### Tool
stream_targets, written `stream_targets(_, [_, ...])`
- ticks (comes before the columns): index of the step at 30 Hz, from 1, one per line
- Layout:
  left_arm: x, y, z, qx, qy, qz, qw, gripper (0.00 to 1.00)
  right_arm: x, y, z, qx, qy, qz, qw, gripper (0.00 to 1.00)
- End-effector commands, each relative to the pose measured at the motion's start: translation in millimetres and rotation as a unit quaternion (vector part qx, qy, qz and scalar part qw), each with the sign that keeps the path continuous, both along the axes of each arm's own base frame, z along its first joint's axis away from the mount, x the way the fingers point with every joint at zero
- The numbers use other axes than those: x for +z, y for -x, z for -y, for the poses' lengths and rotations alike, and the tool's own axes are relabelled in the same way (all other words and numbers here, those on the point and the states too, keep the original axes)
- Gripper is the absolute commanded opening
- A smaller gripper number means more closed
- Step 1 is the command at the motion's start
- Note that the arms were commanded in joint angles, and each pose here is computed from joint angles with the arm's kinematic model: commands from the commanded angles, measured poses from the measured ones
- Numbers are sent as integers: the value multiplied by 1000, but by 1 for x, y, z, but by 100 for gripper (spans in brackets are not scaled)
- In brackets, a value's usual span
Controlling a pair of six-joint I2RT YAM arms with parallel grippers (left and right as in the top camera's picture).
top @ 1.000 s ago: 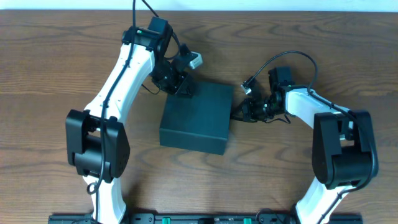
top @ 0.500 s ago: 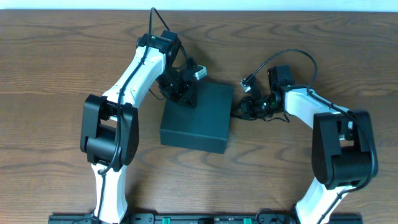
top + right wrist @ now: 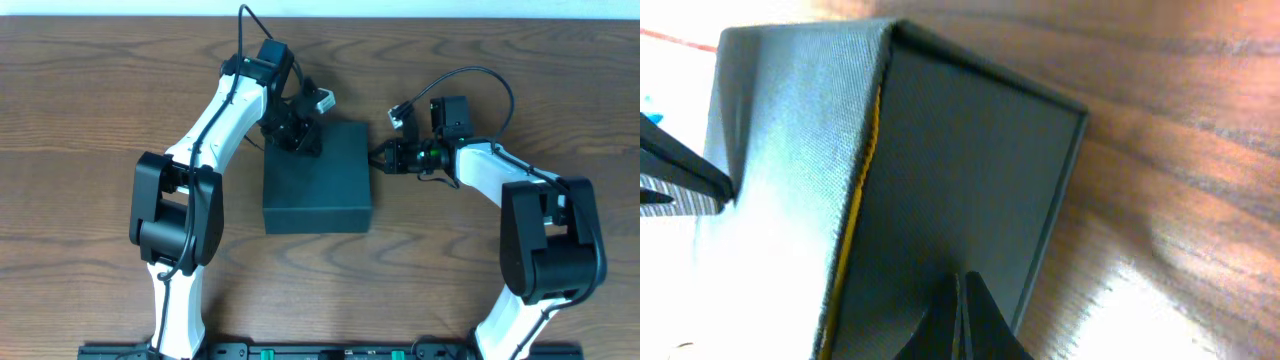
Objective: Pack container
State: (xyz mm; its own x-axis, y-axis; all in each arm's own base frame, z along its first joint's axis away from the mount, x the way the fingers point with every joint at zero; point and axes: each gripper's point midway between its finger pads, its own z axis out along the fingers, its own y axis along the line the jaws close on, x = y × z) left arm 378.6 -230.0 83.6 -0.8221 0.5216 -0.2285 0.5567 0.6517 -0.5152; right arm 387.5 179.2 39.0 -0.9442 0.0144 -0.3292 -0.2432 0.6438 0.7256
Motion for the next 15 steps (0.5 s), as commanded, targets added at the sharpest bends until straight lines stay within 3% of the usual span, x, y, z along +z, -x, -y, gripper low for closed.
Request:
stream_targets(1, [-30, -7, -14, 10, -58, -1, 998, 6, 8, 4, -13, 11, -26, -9, 1000, 2])
stream_targets(6, [-30, -4, -15, 10, -60, -7, 998, 6, 12, -4, -3, -8, -32, -13, 999, 1])
stream_targets(10, [-31, 0, -17, 8, -63, -15, 998, 6, 34, -17, 38, -53, -45, -27, 997, 2])
stream_targets(15, [-31, 0, -17, 9, -63, -15, 998, 6, 50, 15, 68, -35, 12, -34, 999, 2])
